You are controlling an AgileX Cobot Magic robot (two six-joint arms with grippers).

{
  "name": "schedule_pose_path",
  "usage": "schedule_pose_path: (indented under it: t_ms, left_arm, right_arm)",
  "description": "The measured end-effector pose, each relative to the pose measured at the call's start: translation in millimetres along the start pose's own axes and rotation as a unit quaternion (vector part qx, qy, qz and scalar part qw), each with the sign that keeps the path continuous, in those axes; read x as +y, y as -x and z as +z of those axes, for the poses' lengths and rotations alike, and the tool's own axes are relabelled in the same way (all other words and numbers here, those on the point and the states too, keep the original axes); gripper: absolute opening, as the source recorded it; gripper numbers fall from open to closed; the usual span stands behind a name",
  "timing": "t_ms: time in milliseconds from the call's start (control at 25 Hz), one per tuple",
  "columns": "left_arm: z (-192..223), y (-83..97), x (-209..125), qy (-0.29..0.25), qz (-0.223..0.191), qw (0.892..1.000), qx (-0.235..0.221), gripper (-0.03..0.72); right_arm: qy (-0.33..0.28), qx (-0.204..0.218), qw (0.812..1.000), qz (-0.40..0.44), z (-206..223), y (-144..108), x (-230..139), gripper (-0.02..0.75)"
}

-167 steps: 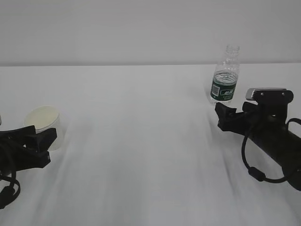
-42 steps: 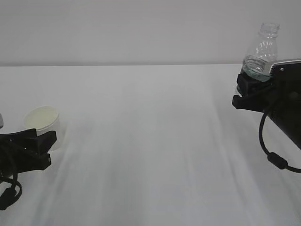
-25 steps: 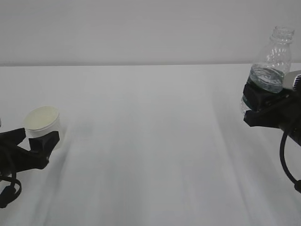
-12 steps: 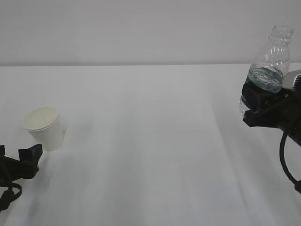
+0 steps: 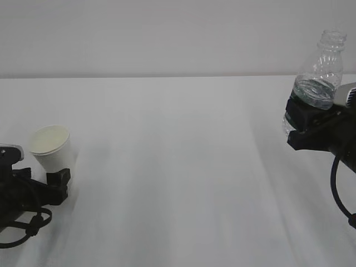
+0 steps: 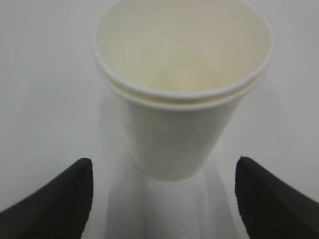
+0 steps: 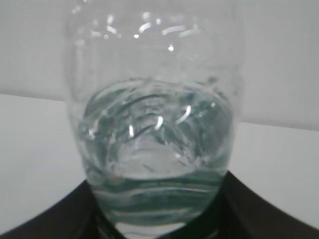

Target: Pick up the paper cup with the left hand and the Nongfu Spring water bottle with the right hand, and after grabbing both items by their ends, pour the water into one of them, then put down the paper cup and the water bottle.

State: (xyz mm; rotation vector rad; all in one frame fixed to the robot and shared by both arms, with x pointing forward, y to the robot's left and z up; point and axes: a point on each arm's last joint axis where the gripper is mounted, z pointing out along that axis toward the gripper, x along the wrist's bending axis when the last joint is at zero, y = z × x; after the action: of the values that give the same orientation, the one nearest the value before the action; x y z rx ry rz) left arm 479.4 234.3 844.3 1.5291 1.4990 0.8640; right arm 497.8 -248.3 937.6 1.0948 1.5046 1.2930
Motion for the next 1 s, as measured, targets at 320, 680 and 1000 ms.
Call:
schedule_pose_path:
  t_ms: [320,680,1000]
  left_arm:
    - [13,4.1,0,0.005,0.001,1.0,-0.006,0.633]
    - [25,8.7,12,0.031,-0.006,0.999,-0.008,0.63]
    - [39,2.0,18,0.047,-0.017,0.999,0.007,0.619]
  right_arm:
    - [0.0,0.0,1.0,0.0,0,0,0,0.362]
    - [0.0,0.0,1.0,0.0,0,0,0,0.362]
    - [0.0,0.0,1.0,0.0,0,0,0,0.361]
